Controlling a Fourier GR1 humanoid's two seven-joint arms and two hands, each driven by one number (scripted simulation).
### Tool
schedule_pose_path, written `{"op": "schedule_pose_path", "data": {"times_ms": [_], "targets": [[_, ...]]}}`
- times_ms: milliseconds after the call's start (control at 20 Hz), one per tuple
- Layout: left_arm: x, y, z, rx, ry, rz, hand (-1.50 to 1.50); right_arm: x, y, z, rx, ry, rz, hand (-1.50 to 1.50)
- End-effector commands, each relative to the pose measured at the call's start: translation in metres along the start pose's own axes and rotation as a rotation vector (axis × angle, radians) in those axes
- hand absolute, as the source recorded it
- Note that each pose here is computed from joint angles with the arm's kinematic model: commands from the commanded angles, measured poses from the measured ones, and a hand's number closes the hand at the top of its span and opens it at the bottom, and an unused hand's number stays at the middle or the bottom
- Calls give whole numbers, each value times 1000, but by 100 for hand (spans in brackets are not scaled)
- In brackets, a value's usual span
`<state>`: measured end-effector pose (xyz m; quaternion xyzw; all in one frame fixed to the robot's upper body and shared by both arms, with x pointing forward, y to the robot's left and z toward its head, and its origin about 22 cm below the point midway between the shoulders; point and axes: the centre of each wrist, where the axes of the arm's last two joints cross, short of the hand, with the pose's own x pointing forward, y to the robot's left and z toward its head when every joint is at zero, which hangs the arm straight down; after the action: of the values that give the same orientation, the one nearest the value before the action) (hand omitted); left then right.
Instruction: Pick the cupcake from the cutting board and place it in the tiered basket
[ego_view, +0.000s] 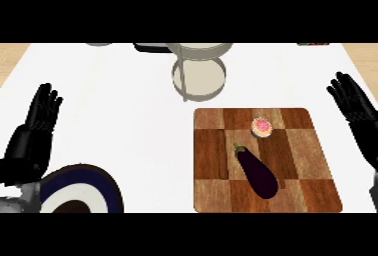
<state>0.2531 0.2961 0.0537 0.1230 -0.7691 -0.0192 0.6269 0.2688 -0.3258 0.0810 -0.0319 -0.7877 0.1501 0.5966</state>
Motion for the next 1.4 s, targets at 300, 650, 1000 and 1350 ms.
{"op": "schedule_pose_path", "data": {"times_ms": [300,650,1000,1350], "targets": [[-51,25,37,17,349,-55,0,-85,46,47,-590,0,-729,150],[-66,47,42,-60,533,-77,0,-107,60,58,-311,288,-205,-150],[-76,48,43,-63,547,-75,0,-67,13,11,-41,506,212,-150],[-71,42,22,-58,550,-65,0,-15,6,-49,274,570,194,-150]]}}
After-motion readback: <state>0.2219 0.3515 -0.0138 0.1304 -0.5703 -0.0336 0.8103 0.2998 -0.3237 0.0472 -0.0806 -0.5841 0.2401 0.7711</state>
